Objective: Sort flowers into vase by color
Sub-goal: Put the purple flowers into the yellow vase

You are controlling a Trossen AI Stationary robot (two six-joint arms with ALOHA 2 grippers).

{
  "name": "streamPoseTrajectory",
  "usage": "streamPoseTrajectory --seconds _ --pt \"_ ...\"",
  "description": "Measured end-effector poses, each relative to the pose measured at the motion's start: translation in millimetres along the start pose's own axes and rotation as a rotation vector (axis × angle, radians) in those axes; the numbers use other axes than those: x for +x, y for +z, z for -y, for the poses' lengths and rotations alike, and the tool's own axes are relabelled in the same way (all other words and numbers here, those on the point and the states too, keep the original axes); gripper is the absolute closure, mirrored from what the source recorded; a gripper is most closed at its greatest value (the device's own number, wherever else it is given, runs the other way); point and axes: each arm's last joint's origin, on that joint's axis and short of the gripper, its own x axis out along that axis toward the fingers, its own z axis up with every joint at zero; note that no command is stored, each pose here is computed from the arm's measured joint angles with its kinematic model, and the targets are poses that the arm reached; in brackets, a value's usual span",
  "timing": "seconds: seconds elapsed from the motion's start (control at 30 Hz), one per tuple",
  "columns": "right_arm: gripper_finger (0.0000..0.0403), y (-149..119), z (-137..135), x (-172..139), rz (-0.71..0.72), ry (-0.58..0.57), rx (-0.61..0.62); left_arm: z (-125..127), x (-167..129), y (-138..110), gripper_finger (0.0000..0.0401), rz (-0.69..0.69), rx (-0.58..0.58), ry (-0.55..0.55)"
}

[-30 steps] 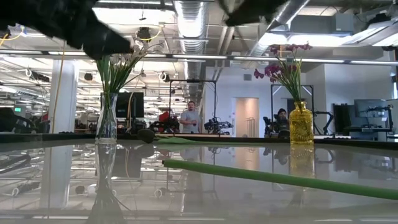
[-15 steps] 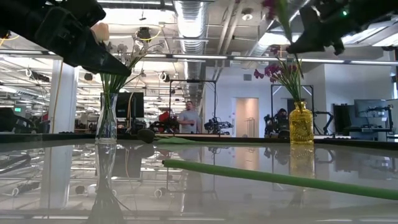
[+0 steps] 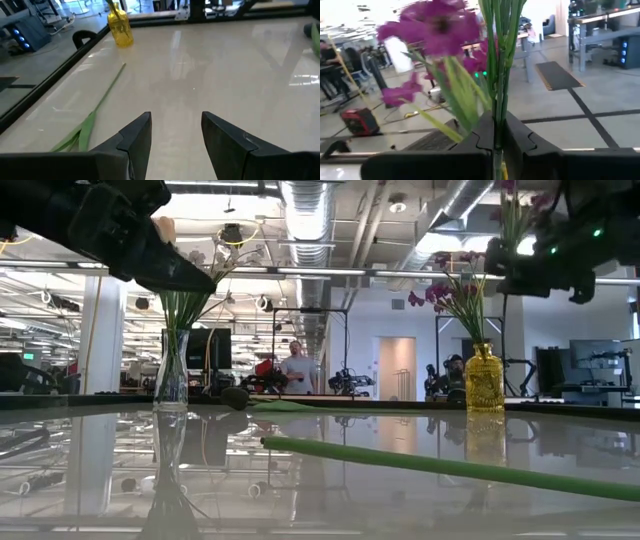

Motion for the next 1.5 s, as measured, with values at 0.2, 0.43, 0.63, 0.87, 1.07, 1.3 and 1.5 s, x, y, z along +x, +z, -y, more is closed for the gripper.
streamPoseTrajectory --seconds 0.2,0.43,0.63,0.87,1.07,1.3,1.5 --pt "0.036 -4 6 17 0.011 -0.066 -0.006 0 0 2 0.0239 0.014 -0.009 -0.001" --pt "0.0359 -3 5 39 0.03 0.003 0.032 0 0 2 0.0239 0.023 -0.015 0.011" --pt "0.0359 -4 3 49 0.057 0.008 -0.006 -1 0 2 0.0239 0.022 -0.033 0.022" --pt "0.0358 -15 1 54 0.017 -0.007 -0.059 -1 0 2 0.0239 0.021 -0.03 0.022" --pt "0.0358 -21 0 57 -0.006 -0.013 -0.08 -3 1 2 0.0239 0.019 -0.034 0.038" --pt "0.0358 -26 -1 58 -0.024 -0.02 -0.108 -4 2 2 0.0239 0.018 -0.036 0.04" --pt "0.0338 -26 -4 55 -0.028 0.007 -0.199 -4 2 2 0.0239 0.018 -0.036 0.04"
